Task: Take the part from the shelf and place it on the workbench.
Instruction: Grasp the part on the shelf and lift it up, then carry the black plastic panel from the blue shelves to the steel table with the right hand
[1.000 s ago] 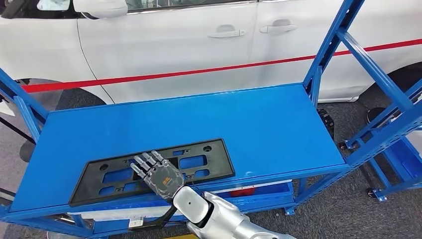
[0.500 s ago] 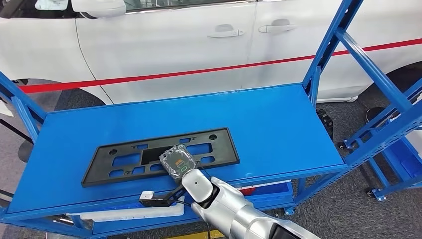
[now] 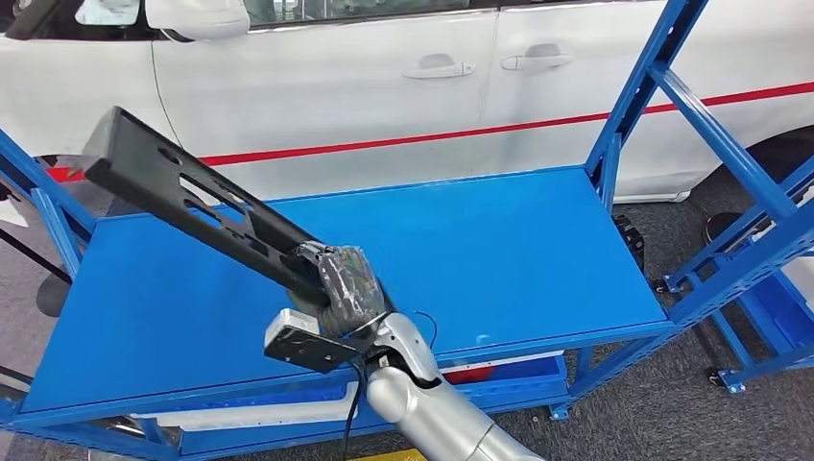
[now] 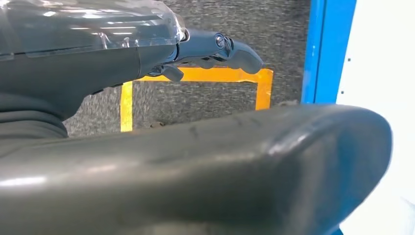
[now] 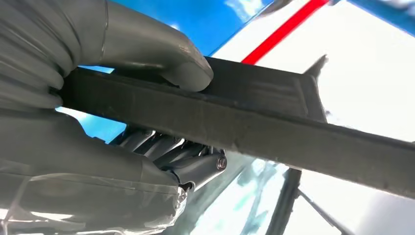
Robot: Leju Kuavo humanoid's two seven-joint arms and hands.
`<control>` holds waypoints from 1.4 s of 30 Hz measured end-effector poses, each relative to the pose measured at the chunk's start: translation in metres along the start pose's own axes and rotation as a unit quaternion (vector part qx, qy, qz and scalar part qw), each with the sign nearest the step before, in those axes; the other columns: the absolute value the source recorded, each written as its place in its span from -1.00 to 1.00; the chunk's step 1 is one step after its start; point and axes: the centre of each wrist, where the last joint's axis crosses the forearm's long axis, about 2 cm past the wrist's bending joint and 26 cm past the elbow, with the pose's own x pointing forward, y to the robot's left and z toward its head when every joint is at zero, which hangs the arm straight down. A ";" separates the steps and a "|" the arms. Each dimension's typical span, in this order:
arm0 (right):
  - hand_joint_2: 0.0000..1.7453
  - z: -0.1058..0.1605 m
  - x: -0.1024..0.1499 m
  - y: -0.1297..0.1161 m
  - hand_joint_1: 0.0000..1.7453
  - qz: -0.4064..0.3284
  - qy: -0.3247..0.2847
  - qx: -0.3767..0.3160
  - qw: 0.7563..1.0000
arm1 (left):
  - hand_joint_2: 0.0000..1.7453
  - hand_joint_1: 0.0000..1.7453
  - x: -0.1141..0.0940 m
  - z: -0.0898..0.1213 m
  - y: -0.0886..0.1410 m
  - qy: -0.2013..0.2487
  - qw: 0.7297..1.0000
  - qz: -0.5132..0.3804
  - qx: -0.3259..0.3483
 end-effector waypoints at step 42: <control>1.00 0.204 0.046 -0.084 1.00 -0.259 -0.055 -0.249 0.931 | -1.00 -1.00 -0.012 0.008 0.009 0.050 0.991 0.057 0.110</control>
